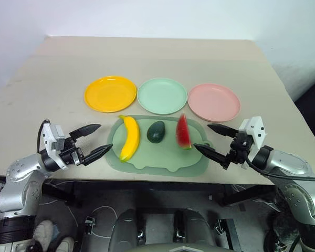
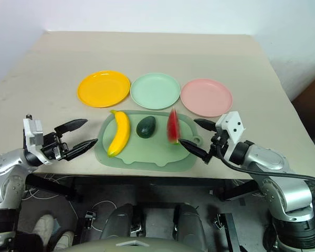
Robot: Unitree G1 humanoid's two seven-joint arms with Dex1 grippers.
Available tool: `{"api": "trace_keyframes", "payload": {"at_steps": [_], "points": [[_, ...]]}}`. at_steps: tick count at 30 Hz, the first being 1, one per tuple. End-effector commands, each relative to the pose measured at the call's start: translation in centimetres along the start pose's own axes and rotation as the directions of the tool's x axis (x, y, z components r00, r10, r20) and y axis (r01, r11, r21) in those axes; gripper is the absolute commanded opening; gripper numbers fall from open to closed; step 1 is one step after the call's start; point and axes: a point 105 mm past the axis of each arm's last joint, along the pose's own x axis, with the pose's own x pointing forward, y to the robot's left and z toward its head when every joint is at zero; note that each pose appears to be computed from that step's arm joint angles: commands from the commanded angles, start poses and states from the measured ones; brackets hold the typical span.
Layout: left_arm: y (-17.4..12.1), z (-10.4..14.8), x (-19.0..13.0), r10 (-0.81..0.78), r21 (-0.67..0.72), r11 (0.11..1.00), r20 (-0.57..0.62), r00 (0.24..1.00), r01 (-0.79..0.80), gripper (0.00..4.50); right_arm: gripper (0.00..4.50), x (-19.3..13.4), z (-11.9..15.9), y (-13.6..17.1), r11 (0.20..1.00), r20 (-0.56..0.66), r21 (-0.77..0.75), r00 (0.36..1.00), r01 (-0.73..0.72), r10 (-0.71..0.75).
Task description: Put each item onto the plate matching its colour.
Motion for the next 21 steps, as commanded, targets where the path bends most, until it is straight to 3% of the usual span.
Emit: {"api": "trace_keyframes", "payload": {"at_steps": [1, 15, 21], "points": [[-0.1, 1.1, -0.3, 0.01, 0.049, 0.999, 0.025, 1.0, -0.011, 4.47, 4.5, 0.3, 0.7, 0.0, 1.0, 0.011, -0.013, 1.0, -0.005, 0.005], [-0.3, 1.0, 0.1, 0.027, 0.066, 0.997, 0.034, 0.999, -0.029, 4.47, 4.5, 1.0, -0.3, -0.1, 0.997, -0.189, 0.078, 0.981, -0.029, 0.044], [-0.8, 0.6, 1.2, -0.006, 0.061, 0.998, 0.048, 0.999, 0.003, 4.47, 4.5, 1.7, 0.7, -0.1, 0.989, -0.203, 0.143, 0.978, -0.024, 0.053]]}}
